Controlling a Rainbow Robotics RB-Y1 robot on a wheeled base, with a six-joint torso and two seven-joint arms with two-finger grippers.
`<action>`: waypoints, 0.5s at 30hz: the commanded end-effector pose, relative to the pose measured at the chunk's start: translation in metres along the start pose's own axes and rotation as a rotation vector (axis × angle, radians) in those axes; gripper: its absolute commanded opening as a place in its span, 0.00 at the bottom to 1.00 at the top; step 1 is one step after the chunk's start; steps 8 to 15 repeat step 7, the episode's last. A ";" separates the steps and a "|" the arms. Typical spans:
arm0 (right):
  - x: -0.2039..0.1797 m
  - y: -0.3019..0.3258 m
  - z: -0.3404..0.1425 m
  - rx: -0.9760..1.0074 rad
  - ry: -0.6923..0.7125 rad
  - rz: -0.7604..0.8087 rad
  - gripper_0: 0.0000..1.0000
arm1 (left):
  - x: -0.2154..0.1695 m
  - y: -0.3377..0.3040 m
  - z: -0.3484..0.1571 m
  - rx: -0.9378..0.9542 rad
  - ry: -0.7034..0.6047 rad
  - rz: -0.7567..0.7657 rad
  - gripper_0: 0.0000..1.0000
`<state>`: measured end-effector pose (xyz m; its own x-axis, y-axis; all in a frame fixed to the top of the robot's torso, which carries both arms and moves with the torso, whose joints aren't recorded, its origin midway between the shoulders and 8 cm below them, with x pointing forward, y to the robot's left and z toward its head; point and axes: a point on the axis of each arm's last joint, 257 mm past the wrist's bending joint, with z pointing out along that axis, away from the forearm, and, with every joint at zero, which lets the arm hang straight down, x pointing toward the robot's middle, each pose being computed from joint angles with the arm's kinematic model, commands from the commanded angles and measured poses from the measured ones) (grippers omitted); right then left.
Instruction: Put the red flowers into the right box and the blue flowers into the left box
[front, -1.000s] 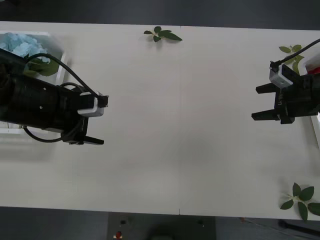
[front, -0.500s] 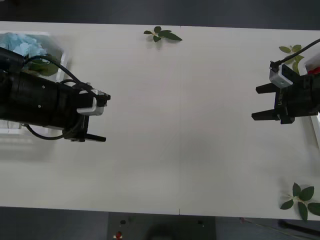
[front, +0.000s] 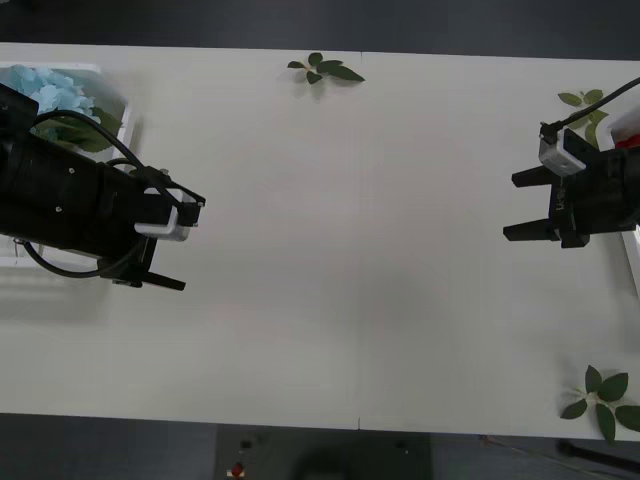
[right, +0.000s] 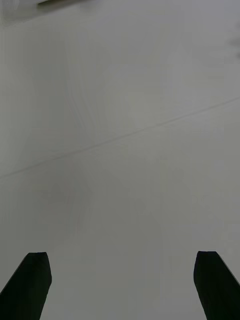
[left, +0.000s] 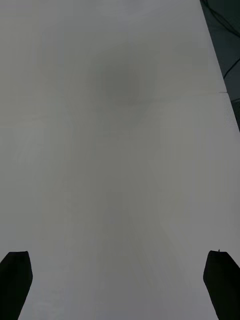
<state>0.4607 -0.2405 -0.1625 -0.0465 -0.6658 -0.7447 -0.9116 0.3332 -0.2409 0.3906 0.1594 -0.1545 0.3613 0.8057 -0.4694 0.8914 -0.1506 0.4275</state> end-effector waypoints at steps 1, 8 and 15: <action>-0.009 -0.014 -0.018 0.035 0.014 -0.023 0.83 | -0.007 0.011 -0.005 -0.028 -0.009 -0.011 1.00; -0.009 -0.014 -0.018 0.035 0.014 -0.023 0.83 | -0.007 0.011 -0.005 -0.028 -0.009 -0.011 1.00; -0.009 -0.014 -0.018 0.035 0.014 -0.023 0.83 | -0.007 0.011 -0.005 -0.028 -0.009 -0.011 1.00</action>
